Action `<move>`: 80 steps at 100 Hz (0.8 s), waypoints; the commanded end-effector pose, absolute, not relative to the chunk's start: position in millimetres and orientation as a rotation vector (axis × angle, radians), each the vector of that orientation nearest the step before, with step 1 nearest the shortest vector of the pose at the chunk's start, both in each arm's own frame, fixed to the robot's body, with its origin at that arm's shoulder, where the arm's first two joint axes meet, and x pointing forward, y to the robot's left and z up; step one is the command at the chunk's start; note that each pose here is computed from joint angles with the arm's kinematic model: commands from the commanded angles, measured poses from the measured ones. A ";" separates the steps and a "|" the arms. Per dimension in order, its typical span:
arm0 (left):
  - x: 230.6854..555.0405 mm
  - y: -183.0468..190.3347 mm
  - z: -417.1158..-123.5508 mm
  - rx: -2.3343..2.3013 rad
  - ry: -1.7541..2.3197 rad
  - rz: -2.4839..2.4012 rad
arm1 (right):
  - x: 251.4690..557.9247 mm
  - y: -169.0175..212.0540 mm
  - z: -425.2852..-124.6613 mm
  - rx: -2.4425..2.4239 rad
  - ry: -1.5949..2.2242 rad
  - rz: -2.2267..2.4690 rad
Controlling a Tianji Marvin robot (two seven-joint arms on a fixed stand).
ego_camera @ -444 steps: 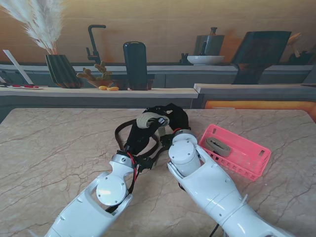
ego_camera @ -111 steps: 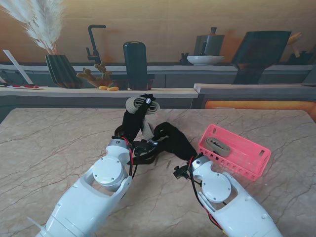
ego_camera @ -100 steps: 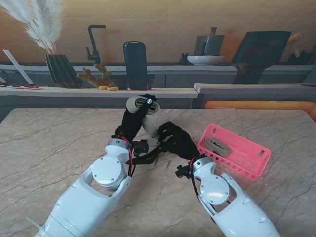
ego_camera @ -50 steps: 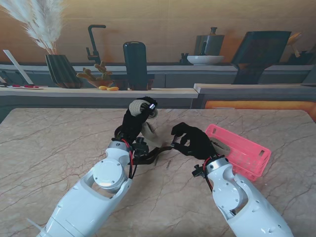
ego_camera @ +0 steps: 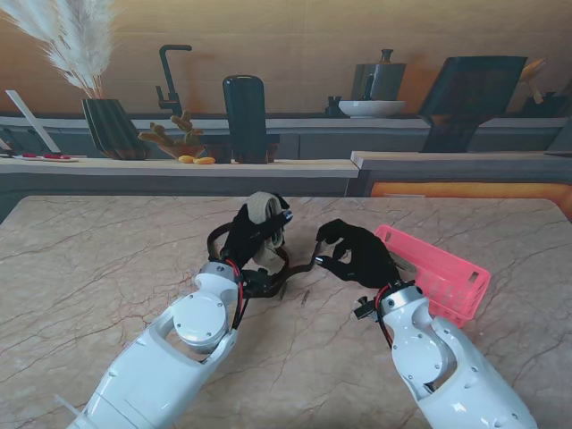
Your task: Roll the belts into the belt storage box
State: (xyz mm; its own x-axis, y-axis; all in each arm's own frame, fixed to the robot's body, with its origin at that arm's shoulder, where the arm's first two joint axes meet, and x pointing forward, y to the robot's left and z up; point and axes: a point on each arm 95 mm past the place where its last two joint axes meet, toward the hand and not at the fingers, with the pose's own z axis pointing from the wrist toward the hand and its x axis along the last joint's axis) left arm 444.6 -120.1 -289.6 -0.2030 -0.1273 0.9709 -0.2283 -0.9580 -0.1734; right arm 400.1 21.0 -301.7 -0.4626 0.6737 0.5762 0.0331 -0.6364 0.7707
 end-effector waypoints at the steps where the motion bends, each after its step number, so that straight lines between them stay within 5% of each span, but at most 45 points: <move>1: 444.9 -119.2 -297.5 1.953 -0.501 2.333 | 396.4 25.7 -295.7 1.293 1.036 2.170; 80: 448.6 -128.6 -333.4 1.746 -1.326 2.553 | 416.8 59.5 -296.7 1.324 1.219 1.973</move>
State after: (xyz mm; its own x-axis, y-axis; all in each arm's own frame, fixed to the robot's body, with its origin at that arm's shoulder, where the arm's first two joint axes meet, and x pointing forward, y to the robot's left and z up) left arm 451.2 -123.4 -332.9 -0.4304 -0.5813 0.6906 -0.2231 -0.6728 -0.7054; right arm 414.2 55.3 -293.8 -0.4190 0.7528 0.5076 0.0836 -0.5247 0.8472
